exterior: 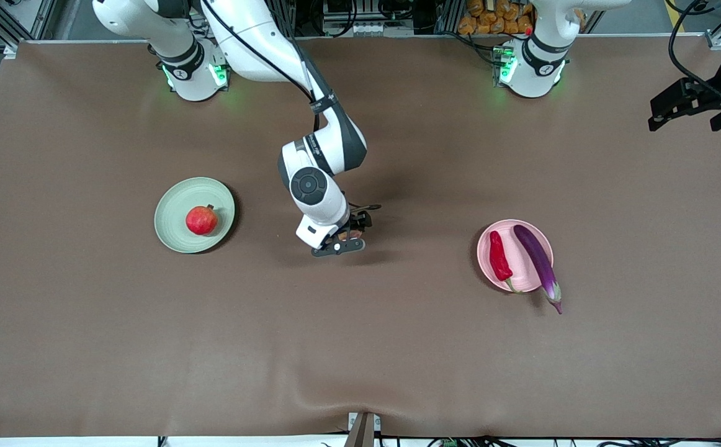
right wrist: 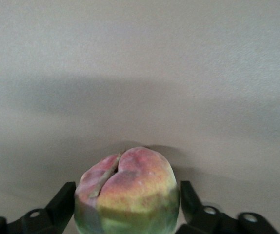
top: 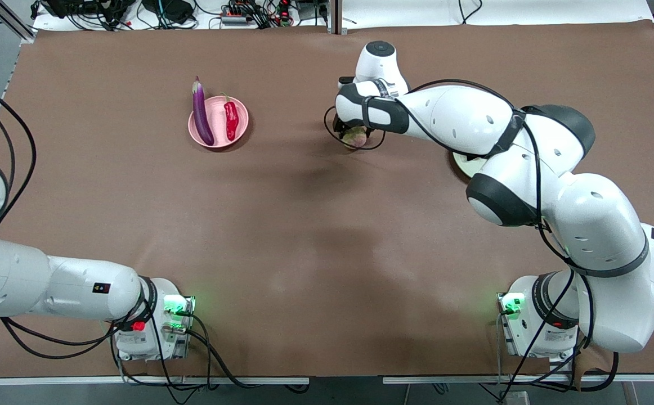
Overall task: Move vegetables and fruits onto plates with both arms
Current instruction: 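Grasp the pale peach with the right gripper, then carry the peach onto the green plate and open the right gripper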
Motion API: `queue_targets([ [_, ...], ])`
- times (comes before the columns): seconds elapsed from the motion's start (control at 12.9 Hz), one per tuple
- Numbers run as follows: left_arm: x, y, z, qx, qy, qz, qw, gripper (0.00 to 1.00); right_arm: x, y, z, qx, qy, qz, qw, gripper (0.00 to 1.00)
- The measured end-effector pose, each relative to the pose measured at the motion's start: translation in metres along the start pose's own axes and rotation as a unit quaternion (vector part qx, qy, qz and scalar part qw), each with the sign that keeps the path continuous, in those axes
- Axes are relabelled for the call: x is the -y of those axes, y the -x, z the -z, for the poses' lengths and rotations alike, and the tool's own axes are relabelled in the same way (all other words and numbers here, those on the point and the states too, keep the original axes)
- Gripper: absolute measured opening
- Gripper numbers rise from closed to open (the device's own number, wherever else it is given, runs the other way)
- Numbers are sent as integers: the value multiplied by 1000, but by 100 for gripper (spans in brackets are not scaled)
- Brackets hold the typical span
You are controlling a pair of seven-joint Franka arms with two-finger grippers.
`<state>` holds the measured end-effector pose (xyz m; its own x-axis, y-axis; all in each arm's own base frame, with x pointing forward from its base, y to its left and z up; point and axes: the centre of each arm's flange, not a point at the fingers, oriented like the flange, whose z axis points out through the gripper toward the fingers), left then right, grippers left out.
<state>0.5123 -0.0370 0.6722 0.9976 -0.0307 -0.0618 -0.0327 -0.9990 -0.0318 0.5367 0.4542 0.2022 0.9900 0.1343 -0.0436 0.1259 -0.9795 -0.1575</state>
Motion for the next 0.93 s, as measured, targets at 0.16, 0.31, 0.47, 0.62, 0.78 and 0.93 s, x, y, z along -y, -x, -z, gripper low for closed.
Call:
queue_targets([
  [0.16, 0, 3, 2, -2, 0, 0, 1000, 100, -10, -8, 11, -9, 2, -8, 1000, 84],
  [0.31, 1, 3, 2, -3, 0, 0, 1000, 100, -43, -28, 51, -23, 9, -24, 999, 83],
  [0.47, 2, 4, 1, 0, 0, 2, 1000, 100, -99, -39, 106, -14, 11, -20, 1000, 83],
  [0.62, 2, 5, 2, 0, 0, 2, 1000, 100, -168, -31, 144, -1, 0, 4, 1000, 83],
  [0.78, 2, 6, 3, 0, 0, 1, 1000, 100, -253, -12, 157, 18, -6, 49, 999, 83],
  [0.93, 0, 6, 3, 0, 0, 0, 1000, 100, -331, 9, 158, 62, -21, 65, 996, 83],
])
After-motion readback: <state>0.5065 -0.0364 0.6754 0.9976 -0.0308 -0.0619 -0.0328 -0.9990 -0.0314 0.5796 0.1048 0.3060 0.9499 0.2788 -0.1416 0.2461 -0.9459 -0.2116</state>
